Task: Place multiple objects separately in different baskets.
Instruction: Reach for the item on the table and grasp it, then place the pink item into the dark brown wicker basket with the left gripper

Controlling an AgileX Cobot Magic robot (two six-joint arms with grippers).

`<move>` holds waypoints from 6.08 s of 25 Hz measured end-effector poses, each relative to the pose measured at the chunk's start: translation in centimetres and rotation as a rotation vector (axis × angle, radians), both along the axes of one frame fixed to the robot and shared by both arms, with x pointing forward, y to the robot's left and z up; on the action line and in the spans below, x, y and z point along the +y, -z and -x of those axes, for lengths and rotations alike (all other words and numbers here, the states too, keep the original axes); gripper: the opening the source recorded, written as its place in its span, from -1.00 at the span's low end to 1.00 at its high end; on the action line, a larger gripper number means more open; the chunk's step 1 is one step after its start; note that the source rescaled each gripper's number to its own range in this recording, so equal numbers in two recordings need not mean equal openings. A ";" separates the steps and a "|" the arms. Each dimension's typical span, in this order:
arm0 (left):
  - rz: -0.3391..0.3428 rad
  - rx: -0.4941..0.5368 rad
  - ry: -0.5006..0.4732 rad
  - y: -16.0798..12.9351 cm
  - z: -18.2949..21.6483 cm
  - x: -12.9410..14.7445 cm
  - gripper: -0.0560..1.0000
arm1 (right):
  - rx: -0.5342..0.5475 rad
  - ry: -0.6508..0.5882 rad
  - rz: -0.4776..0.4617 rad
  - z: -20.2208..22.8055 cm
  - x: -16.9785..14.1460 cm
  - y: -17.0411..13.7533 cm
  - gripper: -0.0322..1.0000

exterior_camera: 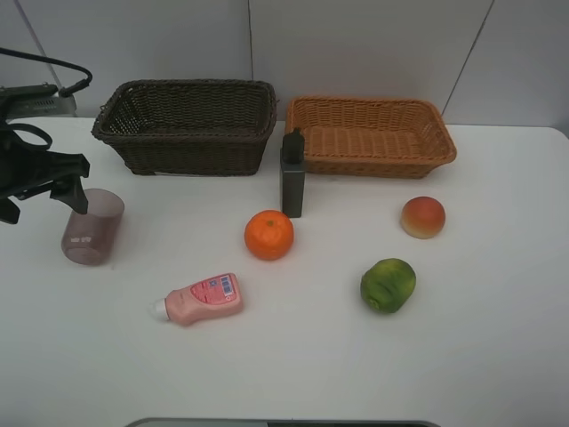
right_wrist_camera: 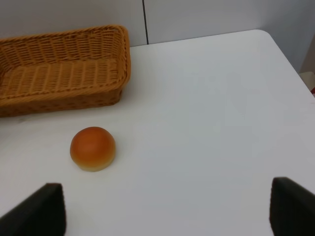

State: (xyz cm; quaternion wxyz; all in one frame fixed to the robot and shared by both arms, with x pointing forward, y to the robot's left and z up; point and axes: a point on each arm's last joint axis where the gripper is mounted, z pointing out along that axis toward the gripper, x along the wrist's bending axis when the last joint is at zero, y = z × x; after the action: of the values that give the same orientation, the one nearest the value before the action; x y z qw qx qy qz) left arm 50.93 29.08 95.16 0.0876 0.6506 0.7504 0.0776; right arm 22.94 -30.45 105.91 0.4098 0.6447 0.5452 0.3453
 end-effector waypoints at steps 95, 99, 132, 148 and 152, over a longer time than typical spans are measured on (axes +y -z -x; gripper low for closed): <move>0.048 0.055 0.025 8.2 -3.9 -0.7 -0.01 | 0.000 0.000 0.000 0.0 0.0 0.0 0.72; 0.048 0.055 0.025 8.2 -3.9 -0.7 -0.01 | 0.000 0.000 0.000 0.0 0.0 0.0 0.72; 0.072 -0.365 0.066 -8.9 -6.0 -1.3 -0.01 | 0.000 0.000 0.000 0.0 0.0 0.0 0.72; -0.007 -0.519 0.202 -7.6 -14.7 -3.9 -0.01 | 0.000 0.000 0.000 0.0 0.0 0.0 0.72; -0.010 -0.543 0.202 -4.7 -16.5 -4.1 -0.01 | 0.000 0.000 0.000 0.0 0.0 0.0 0.72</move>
State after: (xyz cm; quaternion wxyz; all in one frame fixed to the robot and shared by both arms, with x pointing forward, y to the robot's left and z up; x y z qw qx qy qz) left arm 67.40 24.96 99.89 0.2893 0.6779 0.6305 0.2434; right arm 22.94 -30.45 105.91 0.4098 0.6447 0.5452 0.3453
